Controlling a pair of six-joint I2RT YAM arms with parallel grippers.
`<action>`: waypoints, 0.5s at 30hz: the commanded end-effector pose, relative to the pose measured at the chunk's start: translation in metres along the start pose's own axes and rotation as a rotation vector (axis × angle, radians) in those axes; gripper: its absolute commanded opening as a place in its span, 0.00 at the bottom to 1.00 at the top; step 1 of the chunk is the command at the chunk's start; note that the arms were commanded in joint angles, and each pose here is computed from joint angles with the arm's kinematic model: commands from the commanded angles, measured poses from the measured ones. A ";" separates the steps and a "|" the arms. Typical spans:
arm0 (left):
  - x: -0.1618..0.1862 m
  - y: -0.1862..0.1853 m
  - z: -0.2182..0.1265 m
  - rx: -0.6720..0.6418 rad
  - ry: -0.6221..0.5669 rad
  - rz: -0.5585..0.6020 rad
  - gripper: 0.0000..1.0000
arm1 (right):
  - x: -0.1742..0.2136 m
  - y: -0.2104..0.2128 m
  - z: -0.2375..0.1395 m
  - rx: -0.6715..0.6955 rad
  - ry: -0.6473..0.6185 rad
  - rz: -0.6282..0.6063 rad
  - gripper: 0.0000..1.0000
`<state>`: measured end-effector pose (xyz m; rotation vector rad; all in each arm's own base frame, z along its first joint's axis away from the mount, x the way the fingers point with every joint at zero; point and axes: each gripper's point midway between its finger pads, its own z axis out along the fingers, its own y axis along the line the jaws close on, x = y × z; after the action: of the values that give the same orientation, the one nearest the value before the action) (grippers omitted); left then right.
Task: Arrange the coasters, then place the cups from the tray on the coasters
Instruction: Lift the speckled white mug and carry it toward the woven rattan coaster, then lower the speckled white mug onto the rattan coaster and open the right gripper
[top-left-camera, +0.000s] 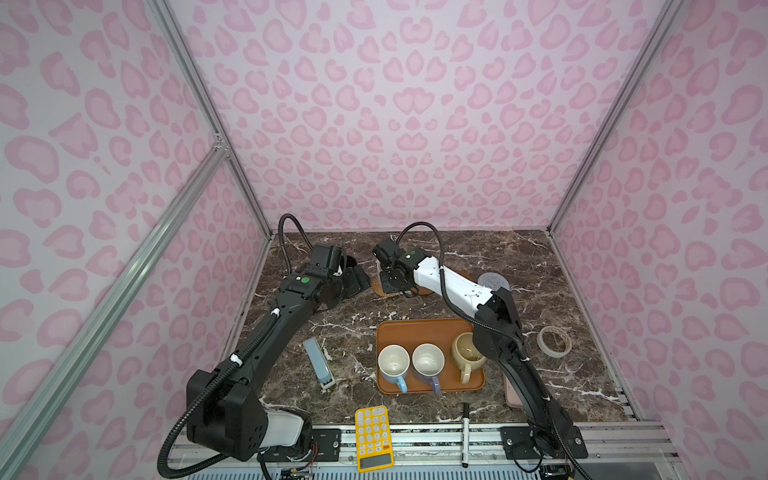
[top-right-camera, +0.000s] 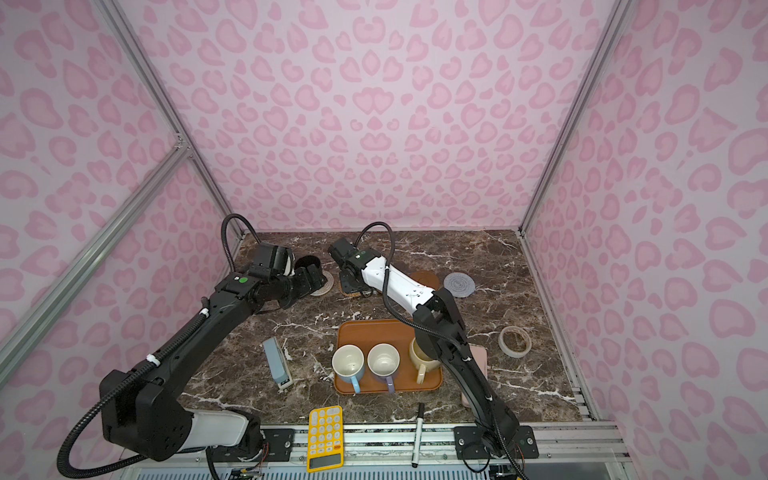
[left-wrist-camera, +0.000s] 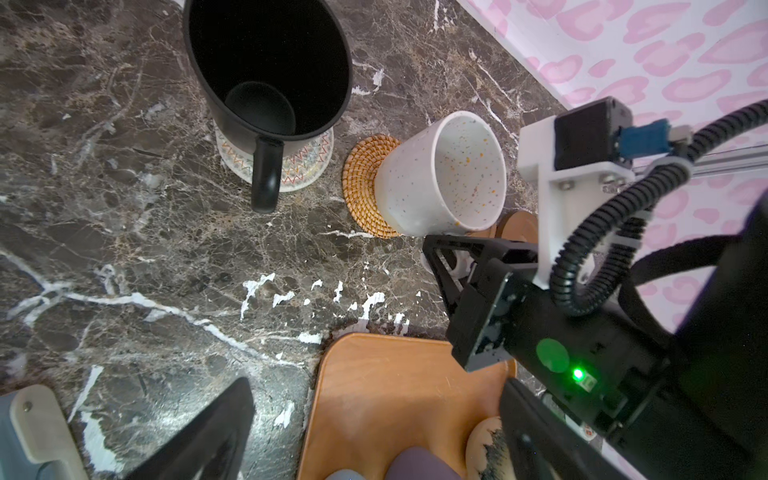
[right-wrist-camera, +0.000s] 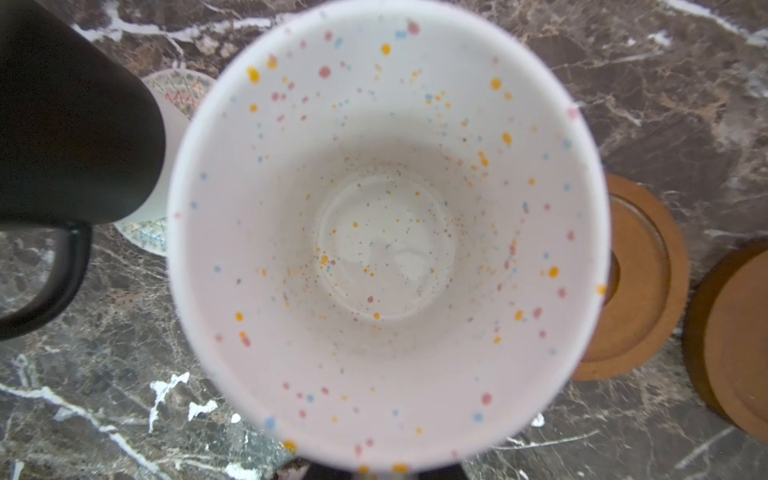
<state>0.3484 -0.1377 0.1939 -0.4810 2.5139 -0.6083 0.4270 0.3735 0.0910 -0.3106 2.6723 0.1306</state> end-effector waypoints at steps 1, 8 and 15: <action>0.001 0.000 0.000 0.008 -0.005 0.003 0.94 | -0.008 -0.001 0.004 0.022 -0.037 -0.002 0.00; 0.006 0.003 0.003 0.011 0.008 0.001 0.94 | -0.007 0.004 0.016 0.011 -0.036 -0.009 0.00; 0.011 0.006 0.002 0.013 0.013 -0.002 0.95 | -0.003 0.005 0.027 0.015 -0.024 -0.012 0.00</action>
<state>0.3381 -0.1365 0.1816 -0.4832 2.5408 -0.6109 0.4374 0.3795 0.0769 -0.3069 2.6477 0.1119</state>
